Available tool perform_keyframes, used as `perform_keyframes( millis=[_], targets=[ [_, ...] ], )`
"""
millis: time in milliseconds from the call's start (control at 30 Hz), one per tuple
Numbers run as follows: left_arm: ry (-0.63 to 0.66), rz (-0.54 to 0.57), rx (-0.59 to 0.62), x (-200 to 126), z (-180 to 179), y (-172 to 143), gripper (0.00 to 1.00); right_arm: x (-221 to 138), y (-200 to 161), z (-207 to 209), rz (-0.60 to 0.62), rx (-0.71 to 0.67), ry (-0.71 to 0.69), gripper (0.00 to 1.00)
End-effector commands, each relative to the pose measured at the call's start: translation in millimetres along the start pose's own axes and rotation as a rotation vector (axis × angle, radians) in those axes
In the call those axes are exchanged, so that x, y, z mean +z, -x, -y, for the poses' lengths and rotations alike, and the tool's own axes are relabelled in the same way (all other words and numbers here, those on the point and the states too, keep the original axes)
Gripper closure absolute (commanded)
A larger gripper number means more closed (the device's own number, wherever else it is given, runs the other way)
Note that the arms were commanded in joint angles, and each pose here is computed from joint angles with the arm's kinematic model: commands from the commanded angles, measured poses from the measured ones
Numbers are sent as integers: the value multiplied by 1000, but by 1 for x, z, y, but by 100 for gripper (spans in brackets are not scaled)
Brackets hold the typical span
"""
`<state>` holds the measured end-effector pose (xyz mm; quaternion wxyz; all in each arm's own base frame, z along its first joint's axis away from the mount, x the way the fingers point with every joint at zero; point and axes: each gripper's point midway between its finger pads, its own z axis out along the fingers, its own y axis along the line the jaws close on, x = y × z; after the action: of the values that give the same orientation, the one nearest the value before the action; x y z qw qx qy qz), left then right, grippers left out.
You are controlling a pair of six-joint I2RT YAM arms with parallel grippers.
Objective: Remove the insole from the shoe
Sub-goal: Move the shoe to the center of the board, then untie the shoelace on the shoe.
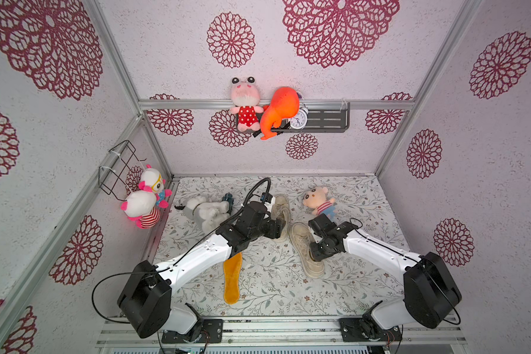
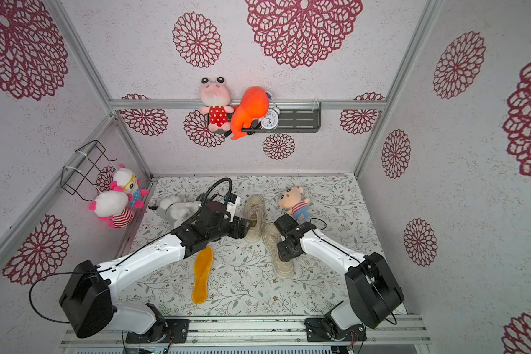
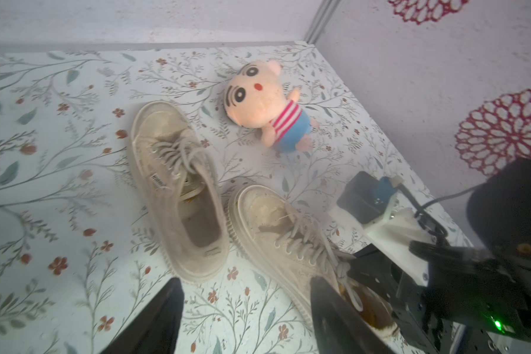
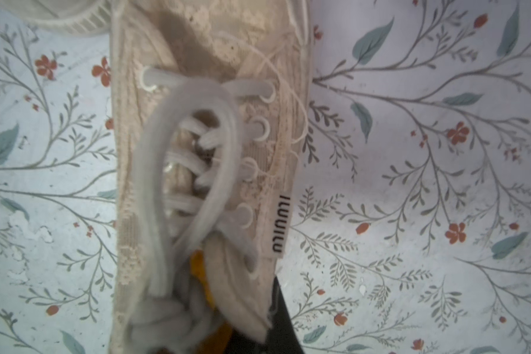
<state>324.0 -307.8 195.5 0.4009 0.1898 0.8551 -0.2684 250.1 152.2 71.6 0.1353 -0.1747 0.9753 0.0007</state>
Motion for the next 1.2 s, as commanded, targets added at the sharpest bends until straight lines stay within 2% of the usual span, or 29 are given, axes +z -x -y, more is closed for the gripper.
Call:
perform_keyframes(
  millis=[0, 67, 133, 200, 300, 433, 500, 600, 767, 1000, 1100, 1167],
  targets=[
    [-180, 9, 171, 8, 44, 3, 31, -10, -5, 6, 10, 69, -26, 100],
    [-194, -12, 211, 14, 53, -3, 32, -13, 0, 6, 12, 88, -26, 85],
    [-206, -34, 233, 19, 59, -8, 32, -20, 7, 4, 21, 112, -23, 75],
    [-208, -58, 240, 24, 63, -13, 29, -34, 17, 6, 64, 143, -26, 70],
    [-235, -87, 292, 31, 77, -26, 25, -74, 38, 18, 211, 239, -43, 69],
    [-260, -135, 384, 40, 101, -46, 24, -122, 48, 43, 446, 491, -46, 68],
    [-257, -173, 401, 46, 107, -54, 24, -128, 39, 52, 497, 604, -38, 68],
    [-227, -232, 438, 56, 110, -67, 25, -122, 23, 53, 512, 694, 17, 68],
    [-129, -336, 308, 77, 98, -73, 27, -107, -1, 46, 444, 739, 68, 68],
    [-69, -379, -49, 85, 89, -61, 33, -100, -27, 44, 397, 760, 96, 69],
    [-50, -426, -125, 84, 89, -64, 35, -98, -27, 35, 411, 764, 175, 70],
    [-43, -416, -148, 83, 88, -64, 37, -96, -21, 21, 409, 722, 249, 75]
  ],
)
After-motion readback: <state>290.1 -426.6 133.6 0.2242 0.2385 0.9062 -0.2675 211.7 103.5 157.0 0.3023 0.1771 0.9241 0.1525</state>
